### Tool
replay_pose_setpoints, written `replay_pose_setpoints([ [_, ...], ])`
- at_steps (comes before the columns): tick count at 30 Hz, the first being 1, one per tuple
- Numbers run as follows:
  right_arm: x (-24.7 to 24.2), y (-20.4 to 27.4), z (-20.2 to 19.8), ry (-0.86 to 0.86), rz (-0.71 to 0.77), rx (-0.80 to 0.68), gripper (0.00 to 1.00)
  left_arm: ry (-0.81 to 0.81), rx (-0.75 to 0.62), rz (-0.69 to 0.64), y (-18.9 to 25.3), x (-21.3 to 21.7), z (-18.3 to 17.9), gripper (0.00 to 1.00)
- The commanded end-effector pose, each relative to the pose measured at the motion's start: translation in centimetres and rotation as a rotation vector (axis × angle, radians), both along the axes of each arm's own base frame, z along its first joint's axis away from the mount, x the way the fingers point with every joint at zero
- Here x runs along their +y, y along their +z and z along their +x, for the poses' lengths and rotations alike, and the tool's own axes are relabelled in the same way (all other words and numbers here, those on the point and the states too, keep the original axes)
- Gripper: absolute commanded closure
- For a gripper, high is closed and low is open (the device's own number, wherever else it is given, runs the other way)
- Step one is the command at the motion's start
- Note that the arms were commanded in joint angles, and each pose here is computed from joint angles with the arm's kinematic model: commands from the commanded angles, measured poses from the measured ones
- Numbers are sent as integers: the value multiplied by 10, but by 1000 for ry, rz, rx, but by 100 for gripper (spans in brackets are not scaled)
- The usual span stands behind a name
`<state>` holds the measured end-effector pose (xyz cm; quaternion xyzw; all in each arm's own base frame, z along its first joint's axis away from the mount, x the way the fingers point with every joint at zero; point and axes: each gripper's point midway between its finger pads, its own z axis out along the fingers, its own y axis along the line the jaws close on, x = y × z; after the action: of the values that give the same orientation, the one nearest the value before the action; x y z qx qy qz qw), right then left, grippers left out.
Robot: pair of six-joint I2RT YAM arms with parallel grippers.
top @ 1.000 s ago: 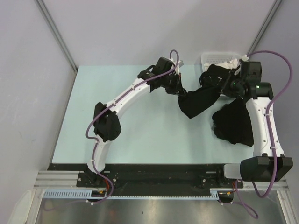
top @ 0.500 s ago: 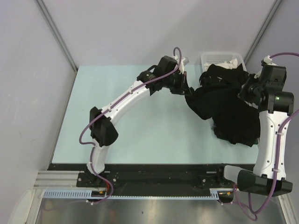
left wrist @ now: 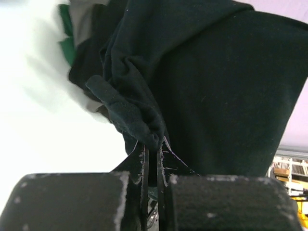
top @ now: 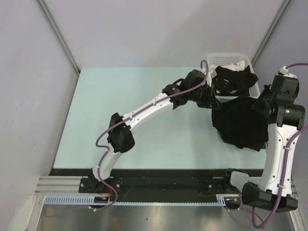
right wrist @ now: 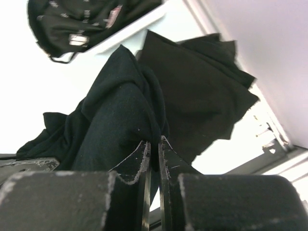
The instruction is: Fold and stack the t-shirts
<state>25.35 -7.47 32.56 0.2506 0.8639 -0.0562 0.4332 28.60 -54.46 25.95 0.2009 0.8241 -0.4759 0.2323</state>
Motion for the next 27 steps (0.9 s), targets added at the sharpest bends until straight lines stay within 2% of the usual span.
replay_pose_setpoints([
  [1,-24,16,-8,-96,-120,-88,100,14,-88,-172,62,-19,-2,100],
  [11,-53,12,-4,-181,-203,-93,100,89,-183,-190,70,-20,22,100],
  [22,-81,-20,6,-242,-196,-69,100,101,-193,-337,69,-53,46,100],
  [27,-96,-26,11,-277,-203,-65,100,84,-165,-364,53,-65,50,100],
])
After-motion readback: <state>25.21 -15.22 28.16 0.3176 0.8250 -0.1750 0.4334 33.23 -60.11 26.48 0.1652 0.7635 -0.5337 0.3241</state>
